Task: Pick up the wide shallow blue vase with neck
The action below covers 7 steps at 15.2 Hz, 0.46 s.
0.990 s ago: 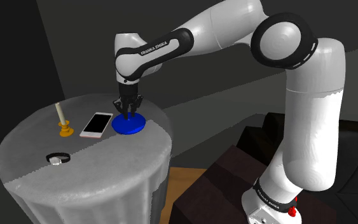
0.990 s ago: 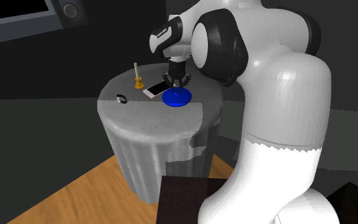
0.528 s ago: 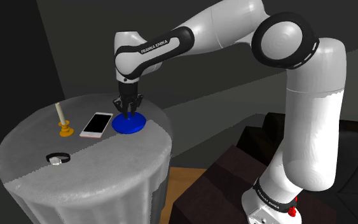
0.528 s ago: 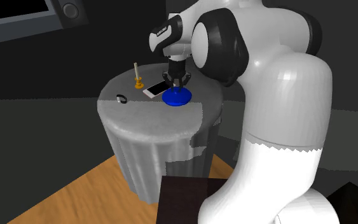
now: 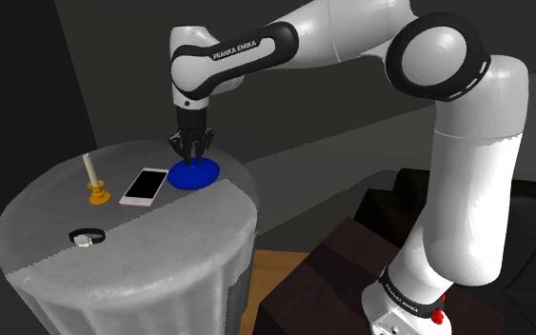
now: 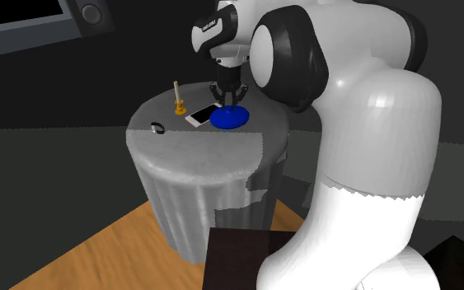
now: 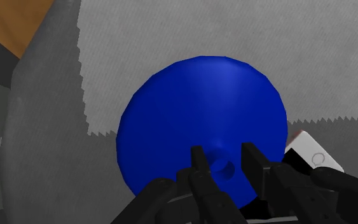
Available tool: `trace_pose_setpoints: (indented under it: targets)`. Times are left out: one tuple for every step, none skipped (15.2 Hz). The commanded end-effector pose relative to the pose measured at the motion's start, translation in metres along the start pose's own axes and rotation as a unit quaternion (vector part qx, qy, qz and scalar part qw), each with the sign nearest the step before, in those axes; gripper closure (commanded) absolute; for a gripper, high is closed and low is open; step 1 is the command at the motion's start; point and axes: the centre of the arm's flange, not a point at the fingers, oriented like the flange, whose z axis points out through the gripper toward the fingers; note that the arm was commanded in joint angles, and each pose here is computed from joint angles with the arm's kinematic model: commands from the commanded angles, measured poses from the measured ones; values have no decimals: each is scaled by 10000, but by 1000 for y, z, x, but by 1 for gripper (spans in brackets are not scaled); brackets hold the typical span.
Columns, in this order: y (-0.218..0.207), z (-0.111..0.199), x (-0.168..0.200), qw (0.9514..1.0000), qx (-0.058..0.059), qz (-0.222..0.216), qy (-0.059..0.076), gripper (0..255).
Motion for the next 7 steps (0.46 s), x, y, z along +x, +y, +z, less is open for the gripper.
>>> trace_pose_setpoints:
  targets:
    - [-1, -10, 0, 10000, -1, 1, 0, 255]
    - [-1, -16, 0, 10000, -1, 1, 0, 255]
    - [-1, -21, -1, 10000, -1, 1, 0, 255]
    - [-2, -26, -1, 10000, -1, 1, 0, 255]
    - [-2, -31, -1, 10000, -1, 1, 0, 255]
    - [-2, -32, -1, 10000, -1, 1, 0, 255]
    - [-2, -32, -1, 10000, -1, 1, 0, 255]
